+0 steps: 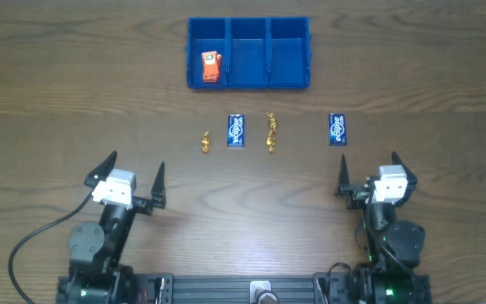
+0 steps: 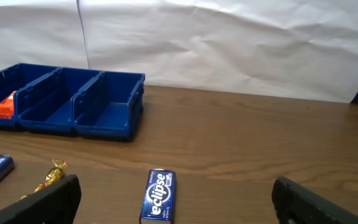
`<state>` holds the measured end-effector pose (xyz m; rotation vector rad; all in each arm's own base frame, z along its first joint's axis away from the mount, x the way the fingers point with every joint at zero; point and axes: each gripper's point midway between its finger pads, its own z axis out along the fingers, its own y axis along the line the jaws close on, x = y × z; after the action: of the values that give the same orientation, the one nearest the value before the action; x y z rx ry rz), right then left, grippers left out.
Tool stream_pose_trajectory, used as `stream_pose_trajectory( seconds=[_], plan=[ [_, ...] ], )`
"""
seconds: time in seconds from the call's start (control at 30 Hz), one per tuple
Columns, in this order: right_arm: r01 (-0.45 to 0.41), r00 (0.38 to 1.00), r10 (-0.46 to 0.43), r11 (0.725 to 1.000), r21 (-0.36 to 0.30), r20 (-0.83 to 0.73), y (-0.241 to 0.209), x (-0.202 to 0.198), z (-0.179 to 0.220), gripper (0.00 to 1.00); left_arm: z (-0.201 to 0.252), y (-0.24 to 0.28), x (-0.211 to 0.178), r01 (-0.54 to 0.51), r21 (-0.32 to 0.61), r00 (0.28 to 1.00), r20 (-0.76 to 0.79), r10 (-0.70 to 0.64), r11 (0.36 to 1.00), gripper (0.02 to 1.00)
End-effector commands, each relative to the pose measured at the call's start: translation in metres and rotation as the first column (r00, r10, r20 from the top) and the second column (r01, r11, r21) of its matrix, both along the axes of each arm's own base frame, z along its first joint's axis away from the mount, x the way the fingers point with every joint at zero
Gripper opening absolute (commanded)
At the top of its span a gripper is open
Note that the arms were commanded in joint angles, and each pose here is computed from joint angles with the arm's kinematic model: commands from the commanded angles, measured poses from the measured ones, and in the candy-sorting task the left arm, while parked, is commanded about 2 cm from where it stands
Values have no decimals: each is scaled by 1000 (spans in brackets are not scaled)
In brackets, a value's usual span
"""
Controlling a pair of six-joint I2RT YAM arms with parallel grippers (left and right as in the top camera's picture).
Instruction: Sort Candies Into Trays
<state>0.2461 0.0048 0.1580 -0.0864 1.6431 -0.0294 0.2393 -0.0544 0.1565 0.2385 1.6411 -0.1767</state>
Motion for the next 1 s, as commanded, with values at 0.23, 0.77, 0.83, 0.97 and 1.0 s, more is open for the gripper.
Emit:
stream_pose_trajectory(
  seconds=[0.23,0.77,0.83,0.97,1.0],
  plan=[
    [-3,1000,3,1000,-8,0,1,0,-1,998,-17,1,-1,0,13,998,-58,1,1000,996],
    [-310,915,271,946,93,298,49,-15,75,998,-17,1,-1,0,13,998,-59,1,1000,996],
    [-329,904,286,940,88,319,51,-18,80,998,-17,1,-1,0,13,998,-59,1,1000,996],
    [-334,895,285,938,91,344,51,-21,91,998,-17,1,-1,0,13,998,-59,1,1000,996],
    [-339,892,284,935,105,350,51,-22,95,998,-17,1,-1,0,13,998,-59,1,1000,996]
  ],
)
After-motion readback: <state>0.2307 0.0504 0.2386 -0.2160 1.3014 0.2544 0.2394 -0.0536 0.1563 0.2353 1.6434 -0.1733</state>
